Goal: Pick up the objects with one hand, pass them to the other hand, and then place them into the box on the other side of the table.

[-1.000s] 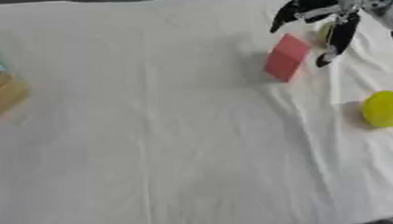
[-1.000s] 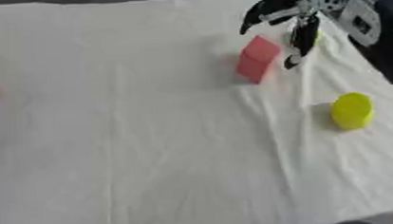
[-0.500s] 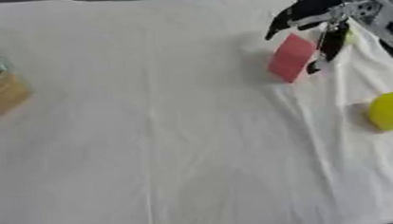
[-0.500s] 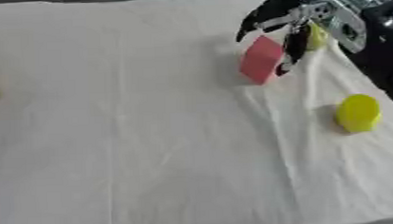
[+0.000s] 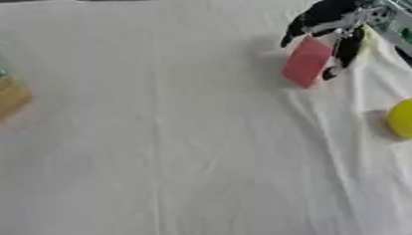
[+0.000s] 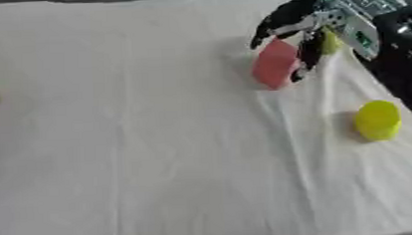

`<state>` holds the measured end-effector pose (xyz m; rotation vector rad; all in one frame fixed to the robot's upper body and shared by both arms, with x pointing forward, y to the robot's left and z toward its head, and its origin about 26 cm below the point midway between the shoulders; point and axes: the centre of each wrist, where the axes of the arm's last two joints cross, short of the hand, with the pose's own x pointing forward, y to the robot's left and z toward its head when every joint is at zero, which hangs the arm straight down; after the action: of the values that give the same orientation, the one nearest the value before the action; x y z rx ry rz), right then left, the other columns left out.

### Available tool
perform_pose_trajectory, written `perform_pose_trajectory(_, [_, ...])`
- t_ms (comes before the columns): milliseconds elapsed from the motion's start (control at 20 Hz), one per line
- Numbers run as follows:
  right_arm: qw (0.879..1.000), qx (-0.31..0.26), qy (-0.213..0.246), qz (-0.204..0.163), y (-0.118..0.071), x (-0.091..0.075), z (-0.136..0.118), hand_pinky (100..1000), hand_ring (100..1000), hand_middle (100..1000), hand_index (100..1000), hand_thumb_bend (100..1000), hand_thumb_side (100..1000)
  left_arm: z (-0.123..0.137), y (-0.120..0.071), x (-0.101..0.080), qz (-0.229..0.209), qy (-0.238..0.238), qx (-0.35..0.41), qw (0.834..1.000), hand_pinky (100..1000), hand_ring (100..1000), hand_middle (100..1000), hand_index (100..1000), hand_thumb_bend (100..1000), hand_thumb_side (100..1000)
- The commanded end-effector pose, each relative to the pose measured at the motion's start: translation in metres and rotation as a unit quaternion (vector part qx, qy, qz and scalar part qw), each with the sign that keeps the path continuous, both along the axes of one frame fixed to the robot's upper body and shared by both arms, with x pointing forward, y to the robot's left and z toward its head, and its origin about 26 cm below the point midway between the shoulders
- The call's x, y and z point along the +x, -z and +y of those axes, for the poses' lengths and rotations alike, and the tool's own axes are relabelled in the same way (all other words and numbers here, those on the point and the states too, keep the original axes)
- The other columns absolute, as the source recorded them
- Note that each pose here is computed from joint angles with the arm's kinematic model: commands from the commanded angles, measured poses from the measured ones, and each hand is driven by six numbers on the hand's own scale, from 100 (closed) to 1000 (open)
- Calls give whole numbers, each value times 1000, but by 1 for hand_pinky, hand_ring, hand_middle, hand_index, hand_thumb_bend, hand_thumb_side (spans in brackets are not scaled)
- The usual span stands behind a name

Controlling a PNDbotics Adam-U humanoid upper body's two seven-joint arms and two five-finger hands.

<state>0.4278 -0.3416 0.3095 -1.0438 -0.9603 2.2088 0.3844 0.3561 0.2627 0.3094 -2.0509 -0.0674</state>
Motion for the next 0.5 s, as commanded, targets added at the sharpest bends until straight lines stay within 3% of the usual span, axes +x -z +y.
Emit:
perform_pose_trajectory(50, [996, -71, -16, 44, -13, -2, -9, 934, 906, 825, 887, 584, 151, 4, -14, -4, -18, -6, 4, 1000, 766, 791, 777, 851, 594, 674])
perform_pose_trajectory(450, [999, -23, -23, 34, -11, 2, -18, 913, 864, 740, 793, 557, 167, 5, -12, -4, -16, -7, 3, 1000, 767, 789, 776, 847, 593, 674])
perform_pose_trajectory(500, [999, -12, -24, 32, -11, 2, -19, 903, 846, 701, 757, 495, 223, 5, -12, -4, -16, -7, 3, 1000, 767, 789, 775, 847, 594, 674])
